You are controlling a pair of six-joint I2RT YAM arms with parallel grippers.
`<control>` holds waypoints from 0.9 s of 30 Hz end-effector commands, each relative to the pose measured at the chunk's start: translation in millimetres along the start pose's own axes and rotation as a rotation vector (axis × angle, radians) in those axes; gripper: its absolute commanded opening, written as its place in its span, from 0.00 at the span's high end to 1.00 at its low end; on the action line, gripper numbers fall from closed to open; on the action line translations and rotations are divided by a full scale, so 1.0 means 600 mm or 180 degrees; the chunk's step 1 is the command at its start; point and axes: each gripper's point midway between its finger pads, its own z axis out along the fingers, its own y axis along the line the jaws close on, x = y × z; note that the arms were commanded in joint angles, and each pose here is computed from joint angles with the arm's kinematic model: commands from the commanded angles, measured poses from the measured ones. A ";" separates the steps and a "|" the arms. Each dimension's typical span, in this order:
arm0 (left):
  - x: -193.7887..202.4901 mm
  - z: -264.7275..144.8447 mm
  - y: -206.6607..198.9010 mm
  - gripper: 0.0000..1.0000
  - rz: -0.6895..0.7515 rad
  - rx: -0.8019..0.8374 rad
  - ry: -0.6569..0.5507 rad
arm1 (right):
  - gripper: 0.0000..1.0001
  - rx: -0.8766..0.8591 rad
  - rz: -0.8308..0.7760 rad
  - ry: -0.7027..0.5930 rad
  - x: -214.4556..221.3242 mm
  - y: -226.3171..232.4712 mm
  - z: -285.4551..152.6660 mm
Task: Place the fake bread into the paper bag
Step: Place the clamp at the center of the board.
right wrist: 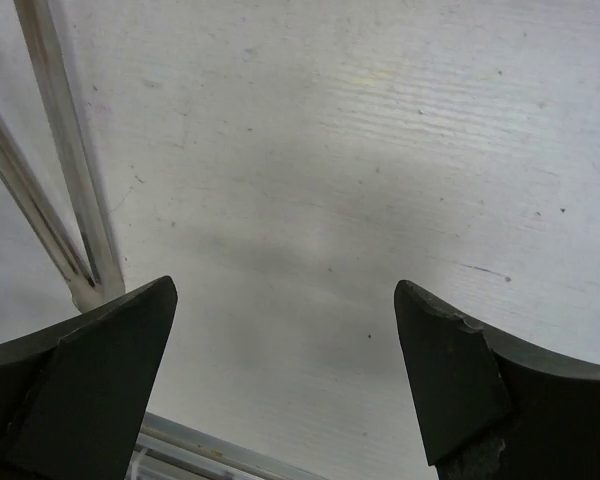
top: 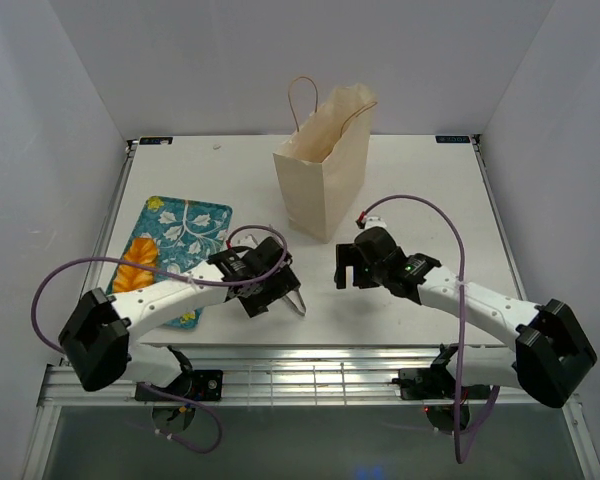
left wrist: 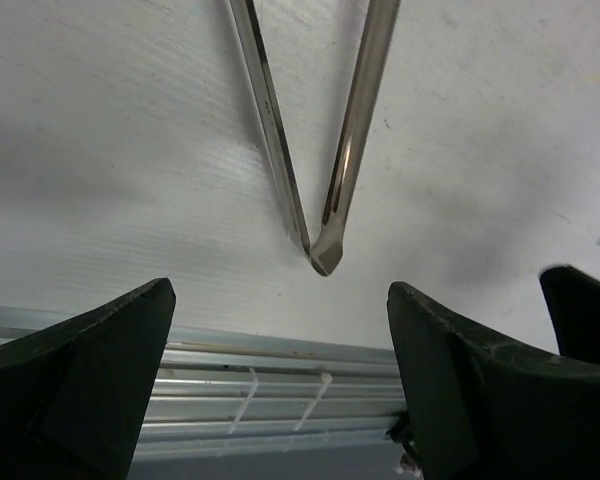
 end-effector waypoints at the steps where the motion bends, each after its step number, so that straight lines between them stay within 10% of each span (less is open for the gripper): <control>1: -0.011 0.024 -0.041 0.02 -0.0336 -0.0044 -0.0274 | 0.05 0.0014 0.0075 -0.0306 -0.029 -0.021 -0.034; 27: -0.043 0.153 0.054 0.03 0.0173 -0.1237 -0.2186 | 0.06 -0.0359 0.0117 -0.0768 -0.030 -0.041 -0.102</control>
